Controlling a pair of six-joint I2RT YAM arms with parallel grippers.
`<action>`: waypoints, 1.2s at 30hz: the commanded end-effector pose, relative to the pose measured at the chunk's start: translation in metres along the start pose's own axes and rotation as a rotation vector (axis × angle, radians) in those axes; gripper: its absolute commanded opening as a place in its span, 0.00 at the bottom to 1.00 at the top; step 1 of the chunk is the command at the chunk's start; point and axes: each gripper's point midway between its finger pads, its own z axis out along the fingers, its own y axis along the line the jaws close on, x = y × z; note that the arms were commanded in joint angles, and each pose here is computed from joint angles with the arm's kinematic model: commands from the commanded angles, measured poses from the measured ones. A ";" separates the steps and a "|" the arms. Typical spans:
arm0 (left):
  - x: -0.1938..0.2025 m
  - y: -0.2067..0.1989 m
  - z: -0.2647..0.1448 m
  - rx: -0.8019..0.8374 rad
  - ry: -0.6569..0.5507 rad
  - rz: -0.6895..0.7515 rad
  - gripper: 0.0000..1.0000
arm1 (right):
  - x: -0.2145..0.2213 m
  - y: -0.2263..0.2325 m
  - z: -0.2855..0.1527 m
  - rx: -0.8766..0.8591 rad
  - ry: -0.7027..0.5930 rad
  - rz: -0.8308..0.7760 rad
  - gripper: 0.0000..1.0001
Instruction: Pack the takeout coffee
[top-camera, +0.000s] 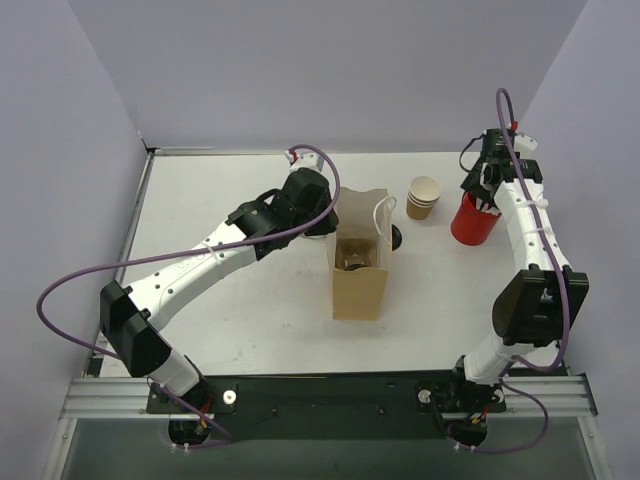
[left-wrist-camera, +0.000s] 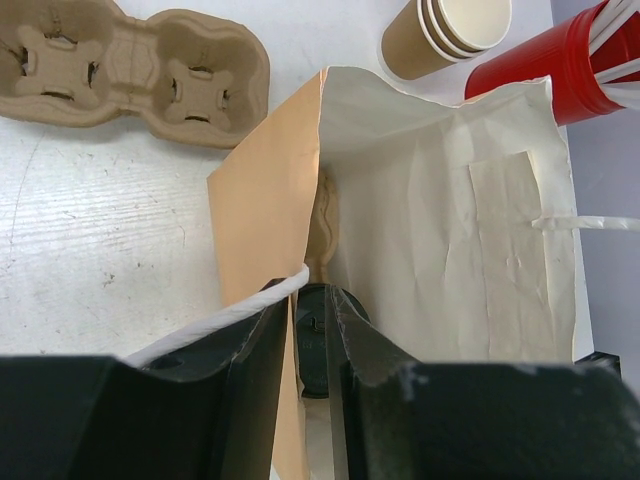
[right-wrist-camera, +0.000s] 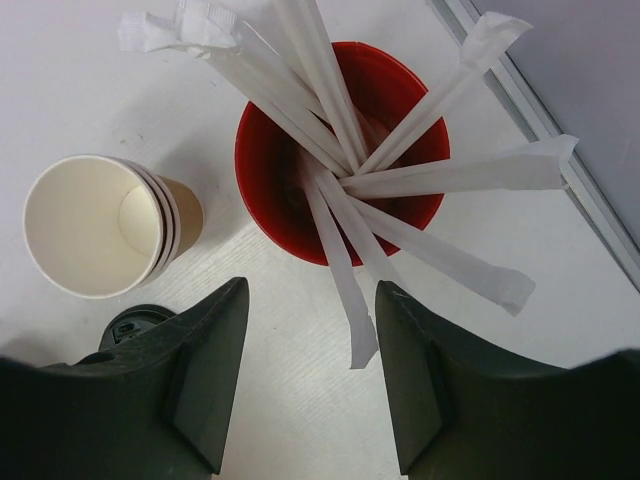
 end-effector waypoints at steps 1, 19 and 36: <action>-0.027 -0.016 -0.015 0.076 -0.074 -0.015 0.32 | -0.009 -0.008 0.002 0.039 -0.018 0.008 0.48; -0.025 -0.014 -0.013 0.068 -0.071 -0.017 0.32 | -0.002 -0.019 0.002 0.086 0.007 -0.009 0.00; -0.031 -0.012 -0.015 0.078 -0.079 -0.025 0.35 | -0.019 -0.023 -0.039 0.046 -0.040 0.019 0.00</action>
